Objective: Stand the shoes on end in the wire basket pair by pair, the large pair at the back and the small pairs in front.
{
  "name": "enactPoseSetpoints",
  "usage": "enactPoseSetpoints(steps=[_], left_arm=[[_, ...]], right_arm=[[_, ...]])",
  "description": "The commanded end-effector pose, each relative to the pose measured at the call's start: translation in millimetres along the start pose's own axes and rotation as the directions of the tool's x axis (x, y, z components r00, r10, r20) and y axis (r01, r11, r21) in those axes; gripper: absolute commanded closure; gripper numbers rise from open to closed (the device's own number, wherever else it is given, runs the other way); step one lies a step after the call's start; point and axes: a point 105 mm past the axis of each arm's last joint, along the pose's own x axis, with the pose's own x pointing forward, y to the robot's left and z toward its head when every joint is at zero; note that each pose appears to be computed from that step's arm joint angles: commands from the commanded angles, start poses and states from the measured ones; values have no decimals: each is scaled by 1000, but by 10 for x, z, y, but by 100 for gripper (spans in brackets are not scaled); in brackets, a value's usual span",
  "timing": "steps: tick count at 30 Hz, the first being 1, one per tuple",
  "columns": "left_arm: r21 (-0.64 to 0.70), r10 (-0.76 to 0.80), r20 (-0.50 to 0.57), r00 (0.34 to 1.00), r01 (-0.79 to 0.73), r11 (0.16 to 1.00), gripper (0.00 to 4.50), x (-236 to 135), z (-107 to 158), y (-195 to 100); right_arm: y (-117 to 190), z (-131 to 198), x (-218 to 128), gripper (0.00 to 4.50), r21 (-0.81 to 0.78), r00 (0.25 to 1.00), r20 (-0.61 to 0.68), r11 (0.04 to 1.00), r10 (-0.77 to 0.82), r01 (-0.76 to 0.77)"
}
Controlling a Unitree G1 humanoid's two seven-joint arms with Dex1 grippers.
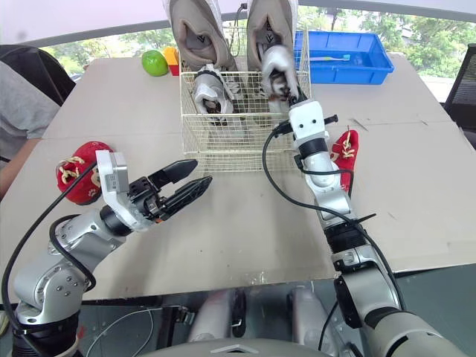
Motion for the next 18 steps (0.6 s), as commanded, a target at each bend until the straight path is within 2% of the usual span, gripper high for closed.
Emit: enactPoseSetpoints(steps=[1,3,6,8,11,12,18], left_arm=[[61,-7,25,1000,5,998,85,-28,126,-39],[63,-4,22,1000,2,998,85,-33,124,-30],[52,-11,26,1000,10,999,85,7,107,-30],[42,-17,26,1000,16,999,85,29,90,-32],[32,-19,20,1000,18,999,85,34,51,-17],[29,-17,18,1000,16,999,85,33,39,-8],[10,5,18,1000,-5,1000,85,30,-15,34]], right_arm=[[170,-224,-143,445,110,993,-90,991,81,-71],[183,-218,-176,445,178,989,-106,981,99,-79],[76,-167,-215,355,306,990,-120,952,75,-35],[49,-138,-251,256,366,988,-132,930,83,-29],[-19,-74,-313,102,362,985,-143,931,96,-38],[-60,-44,-336,68,353,984,-147,935,98,-40],[-167,186,-433,68,275,972,-145,951,185,-140]])
